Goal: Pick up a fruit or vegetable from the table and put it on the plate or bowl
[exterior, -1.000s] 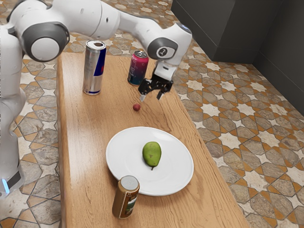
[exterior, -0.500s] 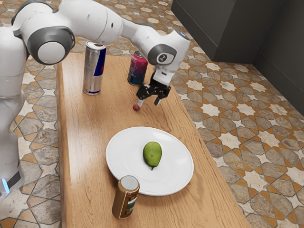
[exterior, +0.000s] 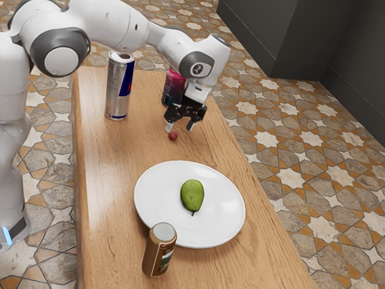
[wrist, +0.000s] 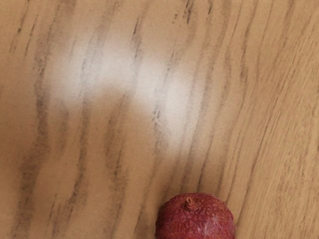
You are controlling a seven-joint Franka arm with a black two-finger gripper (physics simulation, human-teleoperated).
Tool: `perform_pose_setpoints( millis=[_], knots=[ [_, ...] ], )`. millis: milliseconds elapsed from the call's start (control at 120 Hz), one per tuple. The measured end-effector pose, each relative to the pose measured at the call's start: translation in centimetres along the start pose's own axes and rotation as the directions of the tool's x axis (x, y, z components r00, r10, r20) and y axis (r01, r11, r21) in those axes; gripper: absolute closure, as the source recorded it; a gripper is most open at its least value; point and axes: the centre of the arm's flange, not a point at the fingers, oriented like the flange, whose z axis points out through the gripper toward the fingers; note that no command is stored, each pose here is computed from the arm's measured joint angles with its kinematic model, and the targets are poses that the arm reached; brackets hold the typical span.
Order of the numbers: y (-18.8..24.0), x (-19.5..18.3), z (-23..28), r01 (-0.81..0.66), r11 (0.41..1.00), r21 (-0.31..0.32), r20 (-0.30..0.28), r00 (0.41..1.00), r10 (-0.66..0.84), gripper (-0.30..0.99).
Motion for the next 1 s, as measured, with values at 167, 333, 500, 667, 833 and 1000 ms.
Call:
perform_pose_setpoints(
  millis=[167, 333, 500, 667, 833, 1000],
  knots=[
    [0.1, 0.4, 0.3, -0.013, 1.0, -0.006, 0.001, 1.0, 0.013, 0.0],
    [0.2, 0.7, 0.7, -0.023, 1.0, -0.012, 0.003, 1.0, 0.023, 0.0],
    [0.3, 1.1, 1.0, -0.034, 0.999, -0.018, 0.005, 0.999, 0.034, 0.0],
    [0.3, 1.1, 1.1, -0.036, 0.999, -0.019, 0.005, 0.999, 0.036, 0.0],
    [0.4, 1.1, 1.1, -0.038, 0.999, -0.02, 0.005, 0.999, 0.038, 0.0],
    [0.3, 1.1, 1.3, -0.038, 0.999, -0.023, 0.006, 0.999, 0.039, 0.01]
  ],
)
